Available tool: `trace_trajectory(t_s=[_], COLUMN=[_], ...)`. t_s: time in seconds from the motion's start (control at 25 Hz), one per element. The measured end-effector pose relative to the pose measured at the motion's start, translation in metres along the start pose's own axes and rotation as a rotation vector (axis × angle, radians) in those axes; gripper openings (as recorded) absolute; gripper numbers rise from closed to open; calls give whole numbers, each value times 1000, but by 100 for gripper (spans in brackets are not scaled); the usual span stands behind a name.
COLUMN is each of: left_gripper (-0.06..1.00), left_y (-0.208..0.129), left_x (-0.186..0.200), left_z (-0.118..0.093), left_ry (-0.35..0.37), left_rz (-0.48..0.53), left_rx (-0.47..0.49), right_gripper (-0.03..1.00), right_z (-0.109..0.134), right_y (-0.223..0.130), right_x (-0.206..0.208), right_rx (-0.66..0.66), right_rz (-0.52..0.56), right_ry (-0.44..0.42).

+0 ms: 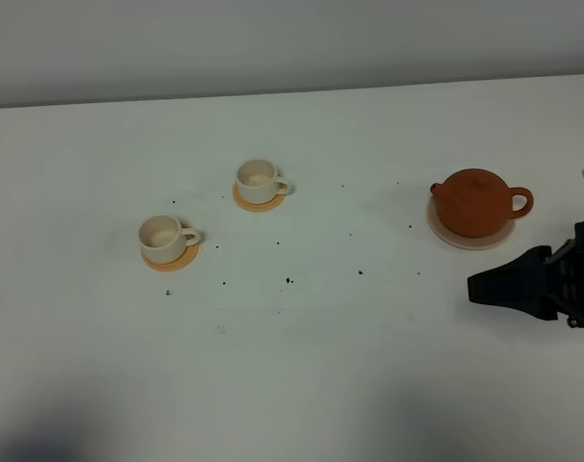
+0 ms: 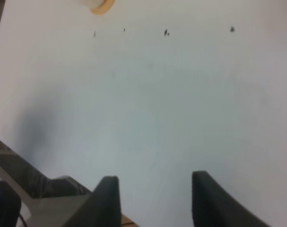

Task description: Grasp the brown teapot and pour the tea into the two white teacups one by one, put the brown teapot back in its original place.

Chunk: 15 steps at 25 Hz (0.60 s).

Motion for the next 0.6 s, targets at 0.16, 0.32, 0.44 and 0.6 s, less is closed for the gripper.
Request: trace_trajectory(t_s=[0.16, 0.32, 0.44, 0.6], left_gripper=[46, 46, 46, 46], left_y=[-1, -1, -1, -1], left_x=[2, 2, 2, 2], left_z=[3, 3, 3, 4], left_ry=[58, 61, 61, 64], left_rz=[-16, -16, -16, -16], left_rx=[37, 38, 38, 37], right_gripper=[37, 37, 37, 37], right_z=[2, 5, 9, 9], right_y=[11, 26, 42, 70], right_x=[3, 8, 13, 24], right_rx=[20, 60, 135, 266], right_rz=[-25, -63, -102, -181], right_ry=[-2, -2, -10, -72])
Point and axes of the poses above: a point on each arm's last joint axis where the gripper is mounted, x pointing back along that axis away from the gripper, z along the wrist's bending axis when the last joint is at zero, y = z × x, the point moved 6 cm from there along -x, pointing out along that axis toward the gripper, and after that the axes turned 6 degrees about x, right-handed, at the moved point
